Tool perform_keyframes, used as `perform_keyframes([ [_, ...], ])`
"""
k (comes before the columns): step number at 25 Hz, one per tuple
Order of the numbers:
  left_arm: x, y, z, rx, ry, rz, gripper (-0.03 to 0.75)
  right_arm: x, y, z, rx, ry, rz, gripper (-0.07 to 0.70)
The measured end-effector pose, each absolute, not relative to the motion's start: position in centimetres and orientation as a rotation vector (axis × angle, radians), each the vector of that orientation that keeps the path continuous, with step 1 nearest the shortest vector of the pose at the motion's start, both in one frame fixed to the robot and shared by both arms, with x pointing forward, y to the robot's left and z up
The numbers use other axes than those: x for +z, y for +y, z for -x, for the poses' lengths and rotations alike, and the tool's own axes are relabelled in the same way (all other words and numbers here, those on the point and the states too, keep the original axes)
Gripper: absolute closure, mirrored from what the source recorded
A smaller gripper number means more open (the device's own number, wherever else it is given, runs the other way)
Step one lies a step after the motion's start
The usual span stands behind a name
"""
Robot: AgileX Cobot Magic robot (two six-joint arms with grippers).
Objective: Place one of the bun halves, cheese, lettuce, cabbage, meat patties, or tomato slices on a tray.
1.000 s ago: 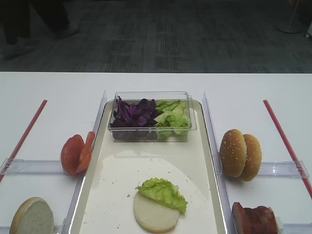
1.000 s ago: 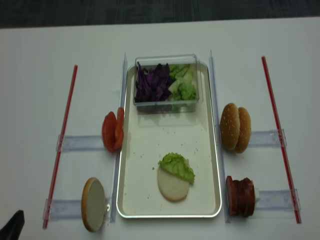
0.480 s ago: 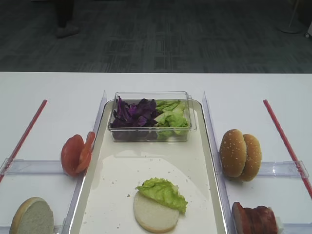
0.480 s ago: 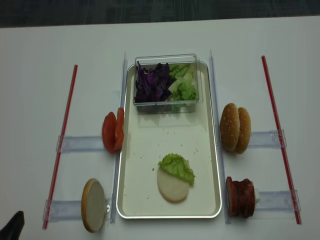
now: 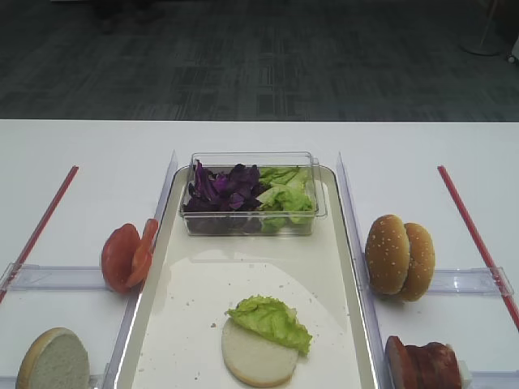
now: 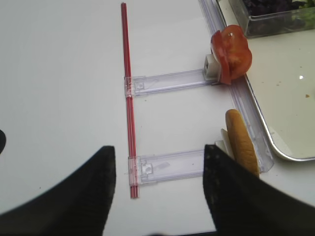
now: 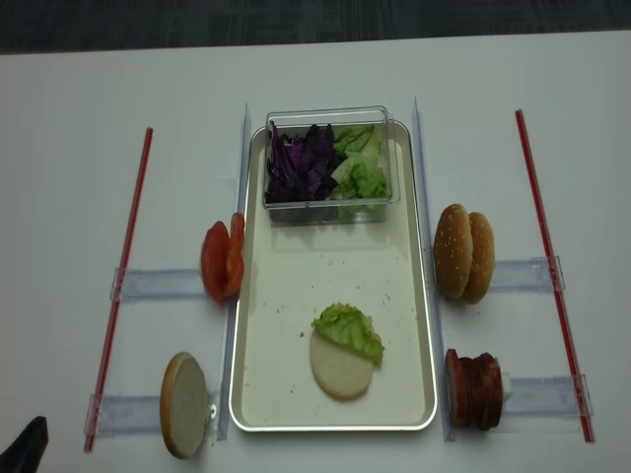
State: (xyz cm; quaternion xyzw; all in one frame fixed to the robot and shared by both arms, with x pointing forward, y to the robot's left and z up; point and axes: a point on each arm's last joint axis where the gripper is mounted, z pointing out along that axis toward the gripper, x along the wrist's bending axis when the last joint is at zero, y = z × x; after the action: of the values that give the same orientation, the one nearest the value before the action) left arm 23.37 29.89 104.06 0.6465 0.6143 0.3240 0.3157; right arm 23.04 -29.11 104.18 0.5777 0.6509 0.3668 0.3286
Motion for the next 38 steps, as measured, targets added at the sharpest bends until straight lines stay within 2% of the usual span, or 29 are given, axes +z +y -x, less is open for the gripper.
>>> perform_keyframes([
  [38,104.06,29.89,-23.37,0.853,1.618,-1.703,0.349,104.18,-29.11,-23.04,0.962,1.701,-1.516,0.186],
])
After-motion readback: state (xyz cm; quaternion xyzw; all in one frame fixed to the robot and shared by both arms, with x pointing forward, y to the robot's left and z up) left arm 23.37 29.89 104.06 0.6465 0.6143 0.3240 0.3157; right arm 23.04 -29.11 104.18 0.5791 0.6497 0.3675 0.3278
